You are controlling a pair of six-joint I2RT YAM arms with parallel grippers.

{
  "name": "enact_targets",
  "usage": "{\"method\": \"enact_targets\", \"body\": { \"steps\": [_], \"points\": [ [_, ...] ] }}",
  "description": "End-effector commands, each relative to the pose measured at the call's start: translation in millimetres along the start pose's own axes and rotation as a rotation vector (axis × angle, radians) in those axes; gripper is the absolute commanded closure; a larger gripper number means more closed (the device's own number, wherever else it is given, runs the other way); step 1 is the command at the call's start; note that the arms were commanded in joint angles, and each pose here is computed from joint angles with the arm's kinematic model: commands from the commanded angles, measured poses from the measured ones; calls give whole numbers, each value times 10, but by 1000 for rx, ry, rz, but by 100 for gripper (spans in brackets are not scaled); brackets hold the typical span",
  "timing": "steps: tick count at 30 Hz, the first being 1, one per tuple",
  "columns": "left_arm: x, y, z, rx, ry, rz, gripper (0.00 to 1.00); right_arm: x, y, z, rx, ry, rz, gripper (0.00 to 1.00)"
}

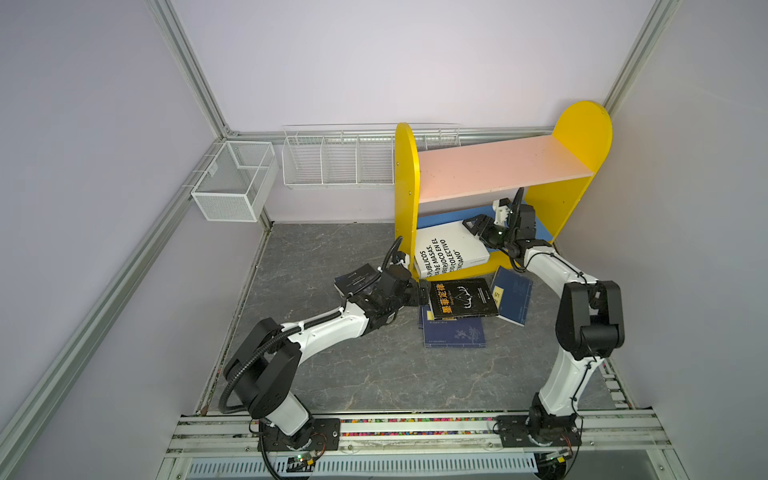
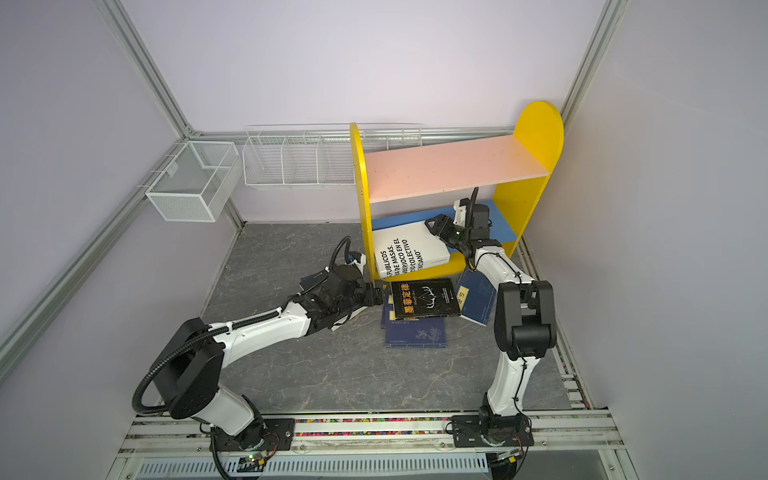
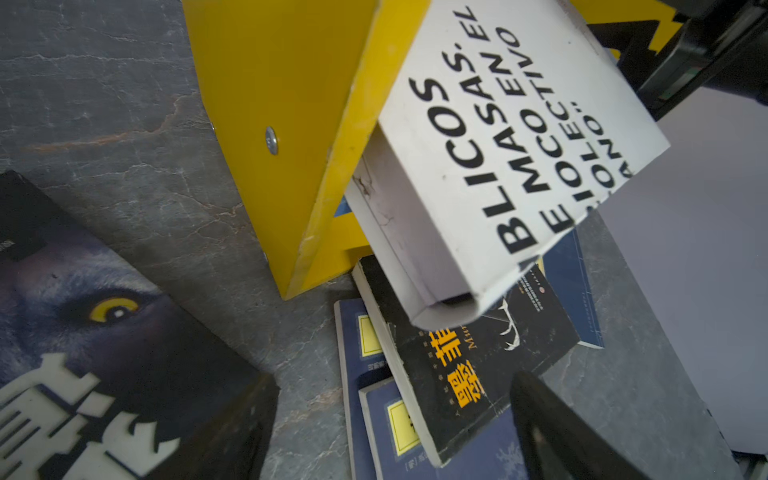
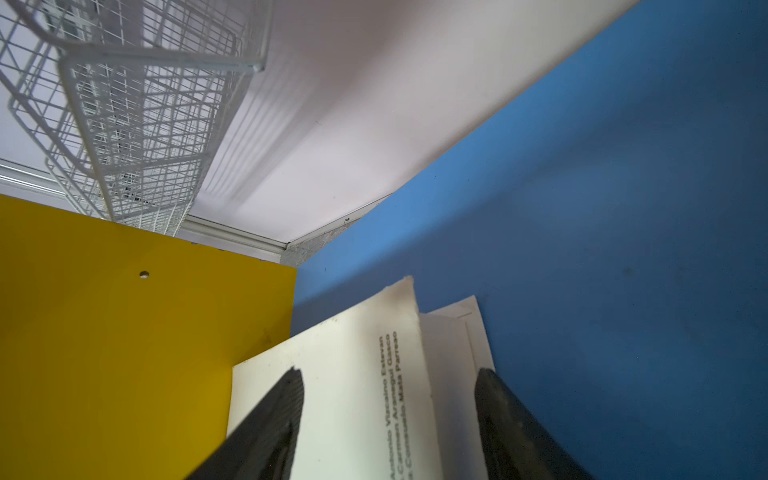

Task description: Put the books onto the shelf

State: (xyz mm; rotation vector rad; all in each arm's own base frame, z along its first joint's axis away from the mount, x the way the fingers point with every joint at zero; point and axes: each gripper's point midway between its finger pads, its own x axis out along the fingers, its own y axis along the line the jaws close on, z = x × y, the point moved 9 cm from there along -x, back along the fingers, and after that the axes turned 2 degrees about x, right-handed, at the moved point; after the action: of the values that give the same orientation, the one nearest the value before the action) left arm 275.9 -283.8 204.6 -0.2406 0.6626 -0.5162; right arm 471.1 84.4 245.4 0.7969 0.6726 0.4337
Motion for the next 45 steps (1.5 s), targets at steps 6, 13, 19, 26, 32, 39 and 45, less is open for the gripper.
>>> {"method": "enact_targets", "body": {
  "steps": [6, 13, 19, 26, 32, 39, 45],
  "points": [
    [74, 37, 195, -44, -196, 110, 13, 62, 145, -32, -2, 5, 63, 34],
    [152, 93, 220, -75, -233, 167, 14, 233, 179, -19, 11, 6, 96, 34],
    [203, 169, 264, -120, -266, 175, 15, 349, 166, 18, 28, -1, 114, 35],
    [241, 198, 292, -132, -277, 181, 16, 452, 98, 22, 45, 4, 116, 35],
    [237, 244, 237, -144, -269, 197, 16, 487, 64, 6, 35, 6, 108, 33],
    [235, 281, 228, -150, -273, 211, 16, 546, 59, 23, 42, 9, 120, 34],
    [202, 290, 220, -158, -284, 197, 16, 548, 39, -12, 33, 18, 114, 29]
  ]
}}
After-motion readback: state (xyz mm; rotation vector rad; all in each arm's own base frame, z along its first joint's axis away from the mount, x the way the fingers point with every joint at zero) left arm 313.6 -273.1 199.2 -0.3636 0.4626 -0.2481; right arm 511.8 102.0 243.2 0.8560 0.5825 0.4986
